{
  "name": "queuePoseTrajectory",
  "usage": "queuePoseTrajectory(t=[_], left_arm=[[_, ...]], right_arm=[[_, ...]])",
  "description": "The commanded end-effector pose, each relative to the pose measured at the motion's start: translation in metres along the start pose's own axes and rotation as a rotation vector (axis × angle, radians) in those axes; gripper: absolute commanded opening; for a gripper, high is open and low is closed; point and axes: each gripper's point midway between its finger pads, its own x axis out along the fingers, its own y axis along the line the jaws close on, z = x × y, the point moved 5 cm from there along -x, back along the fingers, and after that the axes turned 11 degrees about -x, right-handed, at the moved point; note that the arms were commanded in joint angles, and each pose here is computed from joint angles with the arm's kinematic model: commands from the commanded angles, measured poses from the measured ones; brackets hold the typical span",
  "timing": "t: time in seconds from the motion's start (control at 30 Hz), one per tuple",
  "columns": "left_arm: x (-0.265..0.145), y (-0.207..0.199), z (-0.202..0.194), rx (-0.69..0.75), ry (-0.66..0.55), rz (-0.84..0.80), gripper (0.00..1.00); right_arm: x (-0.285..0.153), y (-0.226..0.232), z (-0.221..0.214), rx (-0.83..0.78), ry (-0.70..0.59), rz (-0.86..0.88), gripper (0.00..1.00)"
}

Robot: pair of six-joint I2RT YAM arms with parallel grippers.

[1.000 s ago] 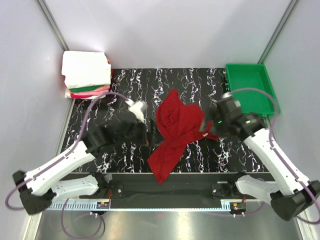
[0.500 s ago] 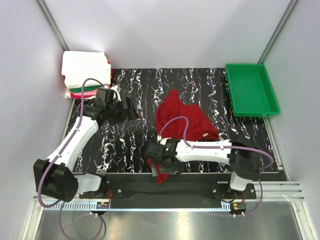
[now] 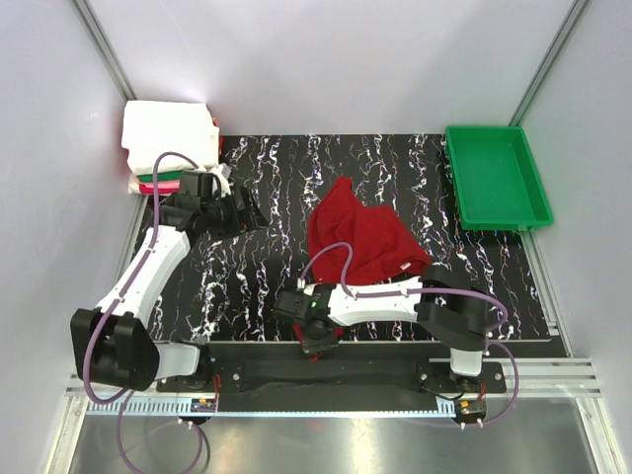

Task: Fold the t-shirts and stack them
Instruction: Flatten the tshirt out

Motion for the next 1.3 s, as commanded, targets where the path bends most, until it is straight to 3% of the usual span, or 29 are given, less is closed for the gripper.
queuePoseTrajectory(t=[0.0, 0.1, 0.13, 0.2, 0.23, 0.37, 0.47, 0.77, 1.03, 1.13, 1.27], left_arm=[[0.014, -0.005, 0.006, 0.025, -0.004, -0.078, 0.92], [0.025, -0.009, 0.008, 0.026, 0.016, -0.108, 0.88], [0.028, -0.01, 0.01, 0.025, 0.019, -0.109, 0.87], [0.037, -0.012, 0.012, 0.035, 0.031, -0.102, 0.86], [0.041, -0.013, 0.011, 0.036, 0.036, -0.097, 0.85], [0.071, -0.031, 0.001, 0.059, 0.083, -0.102, 0.84], [0.097, -0.045, -0.007, 0.071, 0.114, -0.093, 0.84], [0.164, -0.08, 0.005, 0.047, 0.14, -0.065, 0.84], [0.217, -0.073, 0.009, -0.017, 0.176, -0.005, 0.79], [0.231, -0.072, 0.007, -0.03, 0.195, -0.014, 0.71], [0.237, -0.07, 0.001, -0.038, 0.215, -0.022, 0.41]], right_arm=[[-0.018, -0.013, 0.007, 0.034, -0.087, -0.039, 0.0], [-0.072, -0.065, 0.023, 0.146, -0.209, -0.121, 0.0], [-0.109, -0.087, 0.033, 0.2, -0.333, -0.109, 0.0], [-0.146, -0.145, 0.04, 0.311, -0.442, -0.23, 0.0], [-0.175, -0.163, 0.037, 0.358, -0.519, -0.205, 0.0], [-0.227, -0.225, 0.025, 0.432, -0.603, -0.349, 0.0], [-0.235, -0.243, 0.021, 0.449, -0.603, -0.427, 0.0], [-0.22, -0.244, 0.005, 0.462, -0.563, -0.378, 0.0], [-0.215, -0.244, -0.003, 0.449, -0.546, -0.359, 0.0], [-0.21, -0.242, -0.001, 0.434, -0.535, -0.358, 0.0], [-0.206, -0.241, 0.003, 0.425, -0.528, -0.366, 0.0]])
